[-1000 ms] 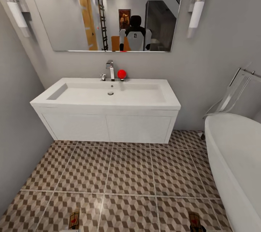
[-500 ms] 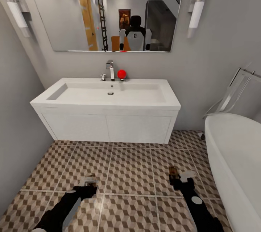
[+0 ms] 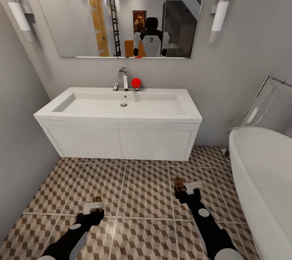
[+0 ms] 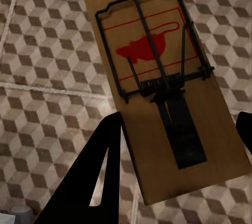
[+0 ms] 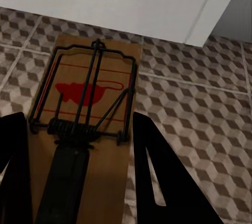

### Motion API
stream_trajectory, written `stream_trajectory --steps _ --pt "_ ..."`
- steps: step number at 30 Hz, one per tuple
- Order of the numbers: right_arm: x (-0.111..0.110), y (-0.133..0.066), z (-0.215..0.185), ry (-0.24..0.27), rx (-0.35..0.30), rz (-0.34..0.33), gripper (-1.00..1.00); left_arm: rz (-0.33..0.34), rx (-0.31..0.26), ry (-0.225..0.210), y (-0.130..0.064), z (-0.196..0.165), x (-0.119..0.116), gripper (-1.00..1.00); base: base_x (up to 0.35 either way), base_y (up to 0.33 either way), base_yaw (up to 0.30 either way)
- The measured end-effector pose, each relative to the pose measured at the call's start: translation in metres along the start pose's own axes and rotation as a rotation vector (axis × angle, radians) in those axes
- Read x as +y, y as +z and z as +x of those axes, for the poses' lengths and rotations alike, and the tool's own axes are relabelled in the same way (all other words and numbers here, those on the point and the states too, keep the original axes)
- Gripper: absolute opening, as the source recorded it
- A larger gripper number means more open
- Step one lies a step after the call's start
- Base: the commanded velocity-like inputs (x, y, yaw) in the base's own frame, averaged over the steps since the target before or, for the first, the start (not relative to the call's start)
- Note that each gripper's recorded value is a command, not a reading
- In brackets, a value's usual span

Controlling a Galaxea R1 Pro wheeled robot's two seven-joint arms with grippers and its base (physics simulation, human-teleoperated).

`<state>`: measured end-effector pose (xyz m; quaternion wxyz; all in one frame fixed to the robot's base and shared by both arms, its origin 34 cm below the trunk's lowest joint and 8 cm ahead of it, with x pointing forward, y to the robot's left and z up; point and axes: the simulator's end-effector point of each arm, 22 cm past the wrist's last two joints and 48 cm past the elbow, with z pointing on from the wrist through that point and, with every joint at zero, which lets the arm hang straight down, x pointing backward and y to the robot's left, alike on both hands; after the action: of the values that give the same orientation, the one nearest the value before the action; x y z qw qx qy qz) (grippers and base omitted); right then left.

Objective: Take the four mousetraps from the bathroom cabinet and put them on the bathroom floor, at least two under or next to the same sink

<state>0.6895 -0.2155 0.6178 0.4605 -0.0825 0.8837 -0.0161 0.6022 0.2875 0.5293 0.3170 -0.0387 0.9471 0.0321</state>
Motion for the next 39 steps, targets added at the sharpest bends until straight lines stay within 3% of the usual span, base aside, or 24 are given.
stream_trajectory --steps 6,10,21,30,33,39 --pt "0.007 -0.002 -0.032 -0.022 -0.147 -0.031 -1.0 0.026 -0.072 -0.009 -0.002 -0.034 -0.017 -1.0 0.0 0.0 0.0" --pt "0.006 -0.004 -0.039 -0.026 -0.179 -0.029 -1.0 0.04 -0.091 -0.014 -0.004 -0.043 -0.027 -1.0 0.0 0.0 0.0" --pt "0.006 -0.004 -0.041 -0.026 -0.186 -0.028 -1.0 0.047 -0.095 -0.016 -0.004 -0.045 -0.032 -1.0 0.0 0.0 0.0" --pt "0.008 0.005 -0.028 -0.021 -0.182 -0.025 -1.0 0.047 -0.094 -0.016 0.008 -0.034 -0.033 -1.0 0.0 0.0 0.0" --pt "0.009 0.009 -0.016 -0.014 -0.138 -0.022 -1.0 0.047 -0.094 -0.017 0.012 -0.031 -0.033 -1.0 0.0 0.0 0.0" --pt "0.007 0.015 -0.005 -0.016 -0.13 -0.018 -1.0 0.047 -0.094 -0.017 0.02 -0.024 -0.033 -1.0 0.0 0.0 0.0"
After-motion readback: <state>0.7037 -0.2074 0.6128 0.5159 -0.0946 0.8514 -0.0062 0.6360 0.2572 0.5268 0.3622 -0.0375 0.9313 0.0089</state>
